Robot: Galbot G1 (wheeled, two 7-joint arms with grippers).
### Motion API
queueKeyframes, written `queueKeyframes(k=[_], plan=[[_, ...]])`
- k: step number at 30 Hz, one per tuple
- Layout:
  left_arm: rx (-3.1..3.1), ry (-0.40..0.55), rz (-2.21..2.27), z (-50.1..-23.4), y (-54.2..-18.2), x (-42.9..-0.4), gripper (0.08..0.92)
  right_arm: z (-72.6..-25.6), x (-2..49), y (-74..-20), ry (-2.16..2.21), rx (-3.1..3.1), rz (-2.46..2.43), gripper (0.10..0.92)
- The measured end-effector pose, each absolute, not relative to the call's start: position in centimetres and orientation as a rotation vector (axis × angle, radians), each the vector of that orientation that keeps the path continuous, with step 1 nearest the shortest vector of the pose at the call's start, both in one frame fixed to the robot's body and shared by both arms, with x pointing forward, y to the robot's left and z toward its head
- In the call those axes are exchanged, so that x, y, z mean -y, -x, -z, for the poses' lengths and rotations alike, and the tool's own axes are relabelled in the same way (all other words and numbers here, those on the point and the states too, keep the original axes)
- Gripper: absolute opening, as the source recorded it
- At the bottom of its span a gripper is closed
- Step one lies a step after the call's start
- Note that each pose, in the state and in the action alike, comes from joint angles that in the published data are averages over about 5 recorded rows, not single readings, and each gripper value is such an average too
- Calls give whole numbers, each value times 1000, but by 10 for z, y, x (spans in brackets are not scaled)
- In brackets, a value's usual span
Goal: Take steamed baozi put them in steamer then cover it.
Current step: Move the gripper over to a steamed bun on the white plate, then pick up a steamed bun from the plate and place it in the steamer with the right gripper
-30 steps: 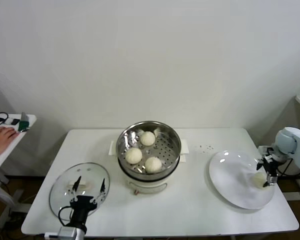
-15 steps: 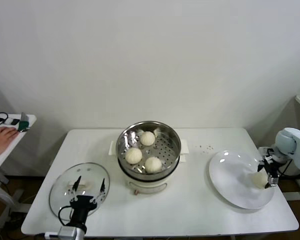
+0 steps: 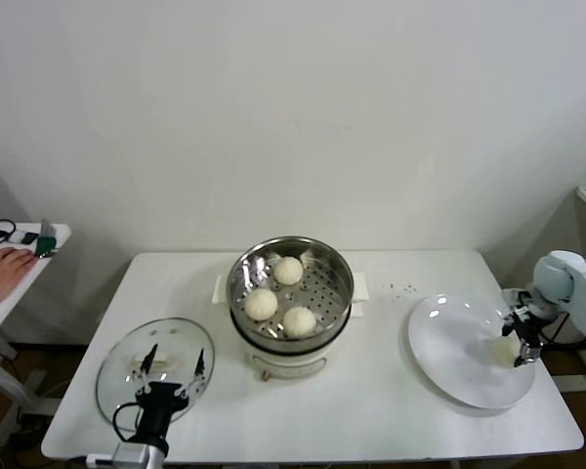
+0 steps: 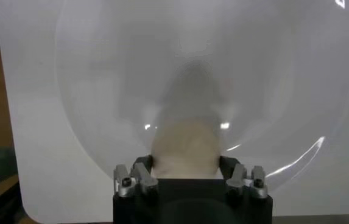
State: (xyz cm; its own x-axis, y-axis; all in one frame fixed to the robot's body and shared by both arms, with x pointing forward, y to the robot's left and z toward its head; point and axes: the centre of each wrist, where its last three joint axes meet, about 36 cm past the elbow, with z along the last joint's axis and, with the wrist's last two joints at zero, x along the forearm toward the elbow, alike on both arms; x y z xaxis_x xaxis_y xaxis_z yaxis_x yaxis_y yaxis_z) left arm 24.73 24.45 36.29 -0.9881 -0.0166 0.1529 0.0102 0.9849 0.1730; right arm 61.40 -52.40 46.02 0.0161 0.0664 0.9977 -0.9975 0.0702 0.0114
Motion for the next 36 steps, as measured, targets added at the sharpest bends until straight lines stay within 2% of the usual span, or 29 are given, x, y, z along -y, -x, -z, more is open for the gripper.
queueKeyframes(k=[7, 15, 27, 36], plan=[[2976, -1, 259, -363, -245, -243, 823, -480, 519, -622, -1110, 1240, -1179, 696], [2983, 30, 255, -366, -242, -238, 823, -549, 479, -662, -1127, 1370, -1193, 696], [3003, 74, 257, -374, -238, -236, 823, -682, 341, -725, -1240, 1529, -1235, 696], [3006, 94, 266, -373, -239, -239, 823, -710, 222, -738, -1347, 1473, -1266, 700]])
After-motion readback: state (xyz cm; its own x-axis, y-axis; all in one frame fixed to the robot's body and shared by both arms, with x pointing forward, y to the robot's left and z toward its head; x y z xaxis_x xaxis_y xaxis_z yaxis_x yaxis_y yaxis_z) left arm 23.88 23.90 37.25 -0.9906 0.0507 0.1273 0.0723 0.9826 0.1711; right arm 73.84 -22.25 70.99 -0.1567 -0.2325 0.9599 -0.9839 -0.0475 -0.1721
